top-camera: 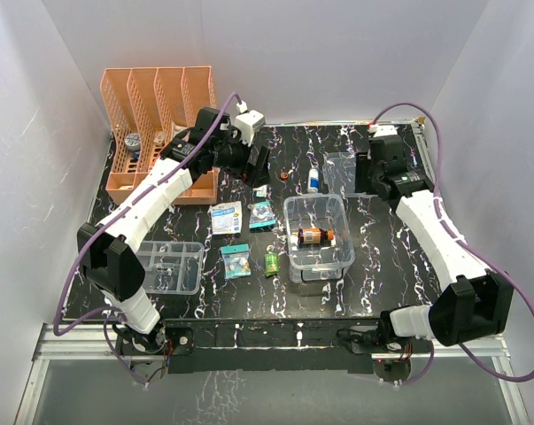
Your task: Organize the medicine kit
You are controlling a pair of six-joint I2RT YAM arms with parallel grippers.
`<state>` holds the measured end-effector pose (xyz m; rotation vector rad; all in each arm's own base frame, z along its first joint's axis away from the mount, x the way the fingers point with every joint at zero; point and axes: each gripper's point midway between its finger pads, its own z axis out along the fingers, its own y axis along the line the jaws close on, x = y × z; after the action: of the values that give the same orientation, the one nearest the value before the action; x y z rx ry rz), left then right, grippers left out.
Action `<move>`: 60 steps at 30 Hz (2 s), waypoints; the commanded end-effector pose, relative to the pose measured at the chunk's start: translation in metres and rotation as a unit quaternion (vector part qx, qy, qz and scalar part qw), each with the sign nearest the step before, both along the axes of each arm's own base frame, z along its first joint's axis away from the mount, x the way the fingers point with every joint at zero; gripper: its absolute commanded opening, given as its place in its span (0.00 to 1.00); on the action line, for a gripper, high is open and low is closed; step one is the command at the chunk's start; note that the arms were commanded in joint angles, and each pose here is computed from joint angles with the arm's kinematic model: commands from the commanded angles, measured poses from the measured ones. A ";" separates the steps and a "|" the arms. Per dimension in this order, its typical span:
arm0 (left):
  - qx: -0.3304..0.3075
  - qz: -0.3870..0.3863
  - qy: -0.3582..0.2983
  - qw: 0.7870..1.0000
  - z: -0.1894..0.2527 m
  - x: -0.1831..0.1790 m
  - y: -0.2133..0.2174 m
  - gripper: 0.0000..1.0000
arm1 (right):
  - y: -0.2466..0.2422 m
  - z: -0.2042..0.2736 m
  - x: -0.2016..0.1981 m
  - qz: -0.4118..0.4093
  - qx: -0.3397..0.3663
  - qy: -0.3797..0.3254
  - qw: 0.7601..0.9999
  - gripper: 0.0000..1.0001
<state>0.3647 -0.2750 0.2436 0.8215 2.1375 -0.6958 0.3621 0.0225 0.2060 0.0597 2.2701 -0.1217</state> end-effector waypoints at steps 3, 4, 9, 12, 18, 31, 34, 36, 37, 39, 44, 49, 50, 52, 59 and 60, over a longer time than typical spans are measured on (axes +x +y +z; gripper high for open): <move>-0.006 0.008 -0.009 1.000 0.016 -0.004 0.007 0.99 | 0.041 0.029 -0.007 0.044 0.005 -0.010 0.999 0.00; -0.007 0.009 -0.008 1.000 0.016 -0.004 0.007 0.99 | 0.046 0.029 -0.009 0.047 0.009 -0.009 0.999 0.00; -0.012 0.014 -0.007 1.000 0.017 -0.004 0.007 0.99 | 0.083 0.033 -0.020 0.049 0.060 -0.005 0.997 0.00; -0.012 0.015 -0.010 1.000 0.019 -0.003 0.007 0.99 | 0.105 0.036 -0.029 0.035 0.095 -0.010 0.995 0.00; -0.013 0.010 -0.013 1.000 0.023 0.001 0.005 0.99 | 0.138 0.030 -0.043 0.023 0.112 -0.002 0.993 0.00; -0.020 0.006 -0.007 1.000 0.026 0.003 0.000 0.99 | 0.140 0.019 -0.067 -0.117 0.215 0.011 0.970 0.00; -0.021 0.006 -0.008 1.000 0.028 0.005 -0.001 0.99 | 0.136 0.011 -0.071 -0.153 0.219 0.026 0.963 0.00; -0.021 0.003 -0.010 1.000 0.029 0.005 -0.002 0.99 | 0.137 0.007 -0.073 -0.170 0.227 0.035 0.958 0.00; -0.021 0.002 -0.009 1.000 0.029 0.005 -0.002 0.99 | 0.138 0.004 -0.075 -0.179 0.229 0.043 0.956 0.00; -0.023 -0.001 -0.008 1.000 0.029 0.005 -0.003 0.99 | 0.140 -0.001 -0.078 -0.192 0.235 0.055 0.951 0.00; -0.030 -0.009 -0.006 0.999 0.029 0.007 -0.008 0.99 | 0.144 -0.013 -0.083 -0.221 0.242 0.081 0.941 0.00; -0.038 -0.015 -0.006 0.999 0.032 0.006 -0.011 0.99 | 0.149 -0.023 -0.086 -0.242 0.259 0.097 0.930 0.00; -0.038 -0.016 -0.006 0.999 0.032 0.005 -0.011 0.99 | 0.151 -0.025 -0.086 -0.245 0.263 0.101 0.928 0.00; -0.040 -0.018 -0.006 0.999 0.032 0.005 -0.012 0.99 | 0.152 -0.031 -0.088 -0.252 0.264 0.109 0.925 0.00; -0.049 -0.021 -0.012 0.998 0.038 0.004 -0.013 0.99 | 0.162 -0.052 -0.098 -0.288 0.294 0.141 0.900 0.00; -0.050 -0.021 -0.014 0.998 0.039 0.004 -0.013 0.99 | 0.161 -0.052 -0.098 -0.291 0.292 0.142 0.900 0.00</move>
<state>0.3700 -0.2863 0.2540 0.8253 2.1243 -0.7684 0.2621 0.1741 0.1547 1.0029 2.4592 0.2027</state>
